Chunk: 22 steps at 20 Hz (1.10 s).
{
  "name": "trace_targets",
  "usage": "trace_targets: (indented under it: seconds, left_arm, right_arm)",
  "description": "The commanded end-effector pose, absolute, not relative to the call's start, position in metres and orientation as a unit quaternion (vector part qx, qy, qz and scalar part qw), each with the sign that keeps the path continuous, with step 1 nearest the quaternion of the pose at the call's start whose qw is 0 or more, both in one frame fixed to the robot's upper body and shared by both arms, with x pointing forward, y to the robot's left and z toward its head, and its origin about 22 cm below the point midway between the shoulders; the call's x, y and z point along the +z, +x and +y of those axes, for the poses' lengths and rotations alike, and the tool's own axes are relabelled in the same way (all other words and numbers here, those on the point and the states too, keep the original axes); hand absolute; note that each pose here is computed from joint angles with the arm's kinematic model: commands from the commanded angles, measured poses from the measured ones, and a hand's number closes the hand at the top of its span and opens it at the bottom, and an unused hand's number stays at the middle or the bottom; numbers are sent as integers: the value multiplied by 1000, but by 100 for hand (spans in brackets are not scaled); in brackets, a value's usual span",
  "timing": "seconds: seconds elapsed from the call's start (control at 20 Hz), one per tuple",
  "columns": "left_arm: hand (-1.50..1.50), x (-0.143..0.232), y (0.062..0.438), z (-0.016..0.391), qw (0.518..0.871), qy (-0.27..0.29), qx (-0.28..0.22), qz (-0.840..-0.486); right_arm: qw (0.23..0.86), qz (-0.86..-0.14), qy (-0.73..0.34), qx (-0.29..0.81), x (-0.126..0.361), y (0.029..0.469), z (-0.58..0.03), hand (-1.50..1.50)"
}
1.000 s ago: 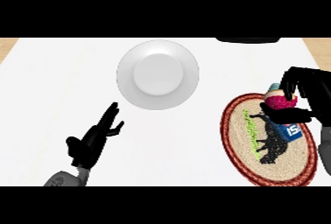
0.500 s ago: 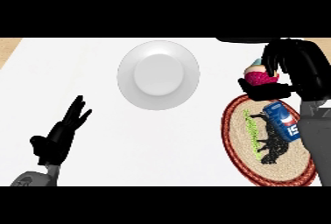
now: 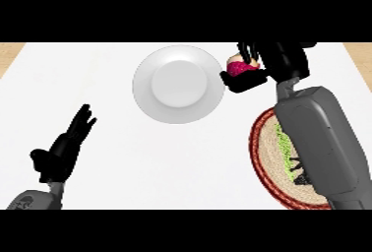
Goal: Pick the cupcake from the placemat and place it in the plate
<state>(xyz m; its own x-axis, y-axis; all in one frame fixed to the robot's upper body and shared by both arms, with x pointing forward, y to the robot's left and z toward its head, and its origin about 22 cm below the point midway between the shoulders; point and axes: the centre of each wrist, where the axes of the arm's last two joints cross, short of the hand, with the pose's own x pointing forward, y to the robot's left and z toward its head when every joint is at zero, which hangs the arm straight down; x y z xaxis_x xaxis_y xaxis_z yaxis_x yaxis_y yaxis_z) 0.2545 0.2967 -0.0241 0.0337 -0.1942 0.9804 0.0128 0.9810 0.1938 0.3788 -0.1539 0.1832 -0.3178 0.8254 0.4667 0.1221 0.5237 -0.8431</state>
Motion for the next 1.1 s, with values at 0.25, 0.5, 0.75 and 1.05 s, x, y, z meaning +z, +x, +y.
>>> trace_targets:
  seconds: [0.25,0.5,0.75,1.05]
  left_arm:
    - [0,-12,263,294,720,59,-75,-687]
    - [0,-22,253,284,719,67,-79,-687]
    - [0,-11,261,301,712,47,-87,-696]
    - [0,-13,271,289,712,49,-92,-695]
  right_arm:
    - [487,-725,-301,383,143,406,-59,150]
    - [506,-721,-289,374,134,420,-51,150]
    - [578,-718,-286,261,117,420,-50,-150]
    - [617,-685,-284,262,102,432,-53,-150]
